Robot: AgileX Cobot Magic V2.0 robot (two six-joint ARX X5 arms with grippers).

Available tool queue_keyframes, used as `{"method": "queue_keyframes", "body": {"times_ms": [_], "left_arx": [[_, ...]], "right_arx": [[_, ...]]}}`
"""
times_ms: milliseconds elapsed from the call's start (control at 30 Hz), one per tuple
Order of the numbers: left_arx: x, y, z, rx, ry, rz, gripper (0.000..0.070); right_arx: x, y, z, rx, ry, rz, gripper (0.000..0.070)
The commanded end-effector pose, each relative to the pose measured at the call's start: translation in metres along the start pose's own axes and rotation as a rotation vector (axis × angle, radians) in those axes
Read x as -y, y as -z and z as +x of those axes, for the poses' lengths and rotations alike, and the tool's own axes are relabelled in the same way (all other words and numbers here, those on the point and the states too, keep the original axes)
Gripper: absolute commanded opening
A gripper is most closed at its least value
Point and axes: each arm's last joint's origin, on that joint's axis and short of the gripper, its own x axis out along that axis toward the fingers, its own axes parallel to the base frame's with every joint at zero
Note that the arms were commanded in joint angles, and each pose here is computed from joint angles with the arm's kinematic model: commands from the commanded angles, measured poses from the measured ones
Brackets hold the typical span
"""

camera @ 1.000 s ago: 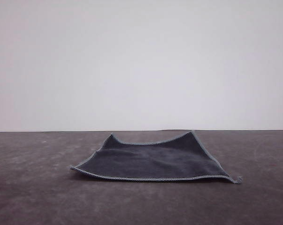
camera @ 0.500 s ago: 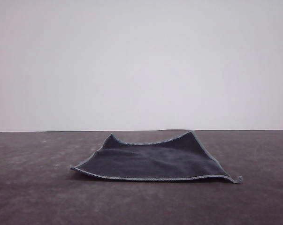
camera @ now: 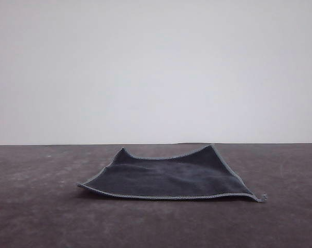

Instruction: Fold clothes

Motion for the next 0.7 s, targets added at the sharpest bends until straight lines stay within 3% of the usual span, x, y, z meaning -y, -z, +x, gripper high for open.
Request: {"method": "queue_keyframes", "body": {"times_ms": [0, 133, 300, 667], "left_arx": [[0.004, -0.01, -0.001, -0.04, -0.013, 0.041, 0.0004], [0.01, -0.021, 0.006, -0.192, -0.018, 0.074, 0.0003], [0.017, -0.03, 0.025, -0.355, 0.057, 0.102, 0.0003], [0.038, -0.021, 0.071, -0.569, 0.2, 0.163, 0.0004]], "right_arx": [[-0.002, -0.005, -0.001, -0.057, -0.009, 0.018, 0.0006], [-0.006, -0.01, 0.005, -0.183, -0.072, 0.021, 0.0006], [-0.01, -0.013, 0.025, -0.297, -0.157, 0.03, 0.0006], [-0.023, -0.007, 0.066, -0.458, -0.318, -0.046, 0.0006]]}}
